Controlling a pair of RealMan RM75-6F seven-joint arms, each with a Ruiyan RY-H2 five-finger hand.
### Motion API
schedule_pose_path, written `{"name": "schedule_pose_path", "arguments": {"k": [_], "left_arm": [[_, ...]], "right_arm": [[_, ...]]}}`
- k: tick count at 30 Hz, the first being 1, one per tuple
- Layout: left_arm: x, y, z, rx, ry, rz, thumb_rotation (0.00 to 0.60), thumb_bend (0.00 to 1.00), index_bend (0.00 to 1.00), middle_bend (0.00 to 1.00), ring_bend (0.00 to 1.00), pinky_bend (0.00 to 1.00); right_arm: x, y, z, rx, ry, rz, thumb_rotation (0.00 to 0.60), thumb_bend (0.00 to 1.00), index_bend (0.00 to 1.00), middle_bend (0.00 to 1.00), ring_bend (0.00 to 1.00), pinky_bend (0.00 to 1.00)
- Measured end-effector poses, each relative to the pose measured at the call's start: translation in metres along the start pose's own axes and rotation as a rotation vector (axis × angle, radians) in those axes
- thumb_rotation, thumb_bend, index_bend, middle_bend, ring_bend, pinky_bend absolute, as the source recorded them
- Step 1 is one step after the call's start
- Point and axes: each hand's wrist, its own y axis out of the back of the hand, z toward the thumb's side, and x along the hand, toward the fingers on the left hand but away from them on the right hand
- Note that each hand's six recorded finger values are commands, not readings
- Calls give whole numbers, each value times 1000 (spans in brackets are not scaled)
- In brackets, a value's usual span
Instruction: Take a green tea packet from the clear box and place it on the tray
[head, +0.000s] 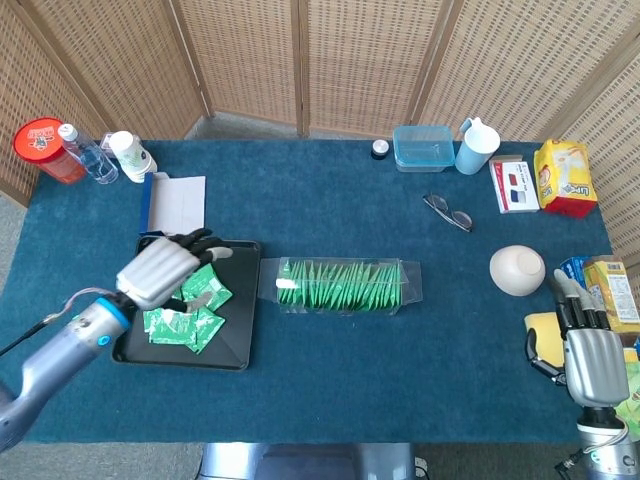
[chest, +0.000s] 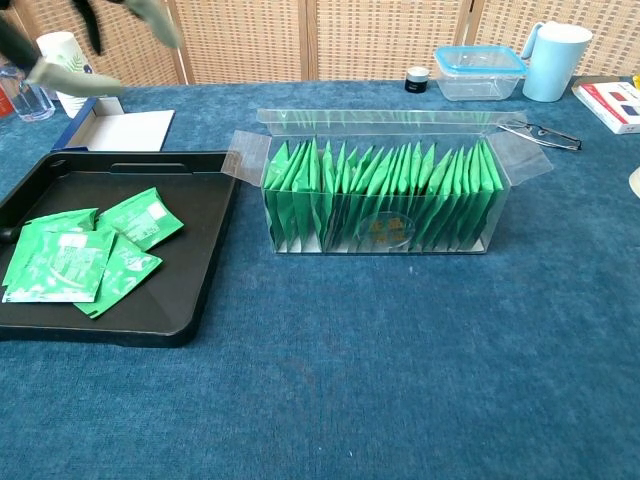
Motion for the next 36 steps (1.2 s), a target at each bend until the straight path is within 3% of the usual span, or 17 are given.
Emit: {"name": "schedule_pose_path", "arguments": {"k": [15, 29, 36], "left_arm": [[53, -13, 50, 132, -95, -20, 383, 311, 167, 147, 82, 297], [97, -16, 86, 108, -96, -24, 381, 320, 206, 147, 82, 297], [113, -15, 92, 98, -77, -29, 375, 497, 270, 147, 83, 297]], "right_arm": [[2, -2, -4, -7, -17, -3, 265, 583, 0, 85, 91, 166], [3, -10, -10, -37, -30, 4, 266, 583, 0, 85, 91, 166], [9, -9, -19, -41, -56, 2, 266, 583, 0, 85, 91, 166]]}}
